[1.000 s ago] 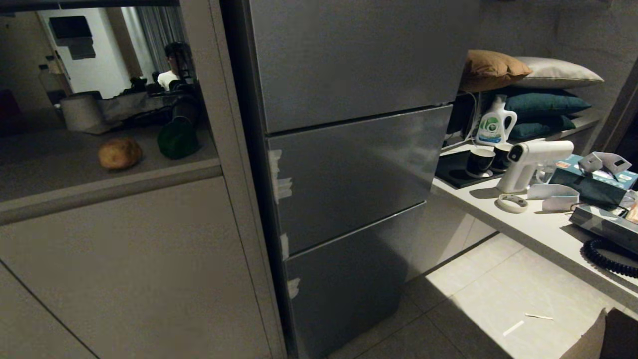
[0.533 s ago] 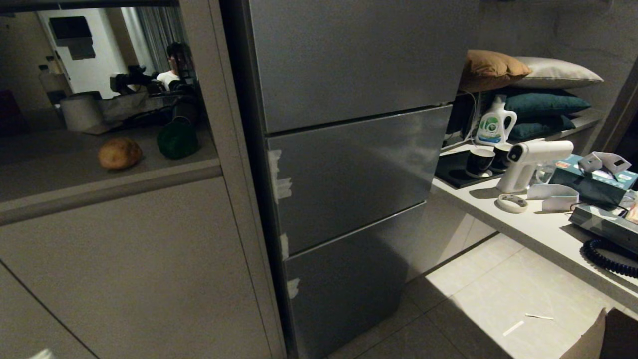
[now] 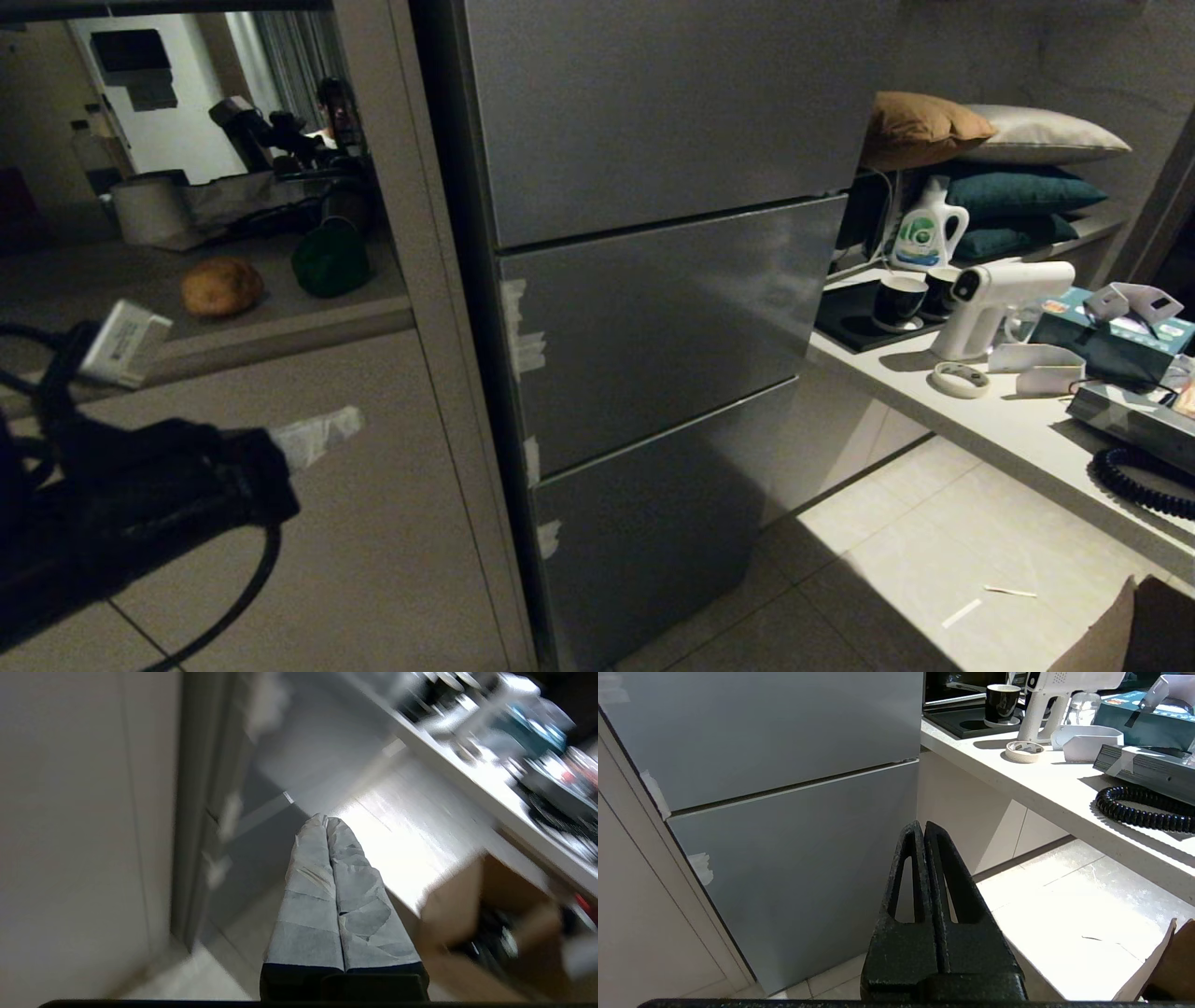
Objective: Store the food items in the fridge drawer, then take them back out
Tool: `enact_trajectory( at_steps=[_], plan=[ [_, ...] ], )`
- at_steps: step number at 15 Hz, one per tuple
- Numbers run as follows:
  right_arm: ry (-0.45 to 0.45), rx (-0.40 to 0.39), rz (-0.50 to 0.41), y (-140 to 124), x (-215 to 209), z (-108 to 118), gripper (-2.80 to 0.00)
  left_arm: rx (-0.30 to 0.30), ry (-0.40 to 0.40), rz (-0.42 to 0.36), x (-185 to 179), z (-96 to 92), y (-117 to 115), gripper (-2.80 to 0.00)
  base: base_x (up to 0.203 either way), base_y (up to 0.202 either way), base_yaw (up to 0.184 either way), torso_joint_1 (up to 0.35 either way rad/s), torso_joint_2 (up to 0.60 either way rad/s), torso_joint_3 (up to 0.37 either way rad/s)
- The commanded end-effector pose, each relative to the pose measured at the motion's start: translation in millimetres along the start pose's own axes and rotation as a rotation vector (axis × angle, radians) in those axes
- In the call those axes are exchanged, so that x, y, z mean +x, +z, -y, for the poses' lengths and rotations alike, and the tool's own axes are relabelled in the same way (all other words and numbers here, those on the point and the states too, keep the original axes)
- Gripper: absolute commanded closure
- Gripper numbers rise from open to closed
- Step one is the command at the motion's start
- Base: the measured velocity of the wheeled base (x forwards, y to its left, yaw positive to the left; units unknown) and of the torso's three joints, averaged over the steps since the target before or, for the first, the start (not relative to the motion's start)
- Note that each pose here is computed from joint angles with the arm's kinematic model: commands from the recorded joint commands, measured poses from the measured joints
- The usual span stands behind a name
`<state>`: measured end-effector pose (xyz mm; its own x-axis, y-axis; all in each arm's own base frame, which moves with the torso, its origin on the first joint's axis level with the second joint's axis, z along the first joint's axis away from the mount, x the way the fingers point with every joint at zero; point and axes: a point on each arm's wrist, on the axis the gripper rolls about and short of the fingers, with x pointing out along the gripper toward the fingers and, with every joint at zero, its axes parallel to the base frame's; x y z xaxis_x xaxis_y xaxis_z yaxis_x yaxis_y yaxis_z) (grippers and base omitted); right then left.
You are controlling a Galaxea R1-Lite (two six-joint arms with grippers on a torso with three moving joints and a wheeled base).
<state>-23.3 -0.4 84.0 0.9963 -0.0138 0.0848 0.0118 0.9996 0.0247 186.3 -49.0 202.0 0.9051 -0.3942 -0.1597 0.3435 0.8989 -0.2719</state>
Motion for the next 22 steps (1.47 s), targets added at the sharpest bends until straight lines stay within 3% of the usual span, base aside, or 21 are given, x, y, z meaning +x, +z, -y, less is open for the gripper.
enact_trajectory(
  at_steps=[1, 5, 14, 19, 22],
  plan=[
    [-0.001, -0.001, -0.03, -8.6, 1.8, 0.2, 0.0, -0.011, 0.051, -0.062, 62.3, -12.8, -11.6, 0.0, 0.0, 0.0, 0.0, 0.0, 0.0, 0.0],
    [-0.001, 0.001, -0.03, -8.6, 1.7, 0.2, 0.0, 0.042, 0.109, -0.009, 117.0, -25.3, -20.3, 0.0, 0.0, 0.0, 0.0, 0.0, 0.0, 0.0],
    [-0.001, 0.001, -0.031, -8.6, 1.8, 0.2, 0.0, 0.092, 0.066, 0.229, 195.4, -39.4, -36.8, 0.0, 0.0, 0.0, 0.0, 0.0, 0.0, 0.0],
    [-0.001, 0.001, -0.031, -8.6, 1.8, 0.2, 0.0, 0.105, 0.007, 0.306, 217.7, -23.5, -36.0, 0.0, 0.0, 0.0, 0.0, 0.0, 0.0, 0.0],
    [-0.002, 0.001, -0.031, -8.6, 1.8, 0.2, 0.0, 0.141, 0.023, 0.322, 226.0, -18.8, -37.2, 0.0, 0.0, 0.0, 0.0, 0.0, 0.0, 0.0]
  ],
)
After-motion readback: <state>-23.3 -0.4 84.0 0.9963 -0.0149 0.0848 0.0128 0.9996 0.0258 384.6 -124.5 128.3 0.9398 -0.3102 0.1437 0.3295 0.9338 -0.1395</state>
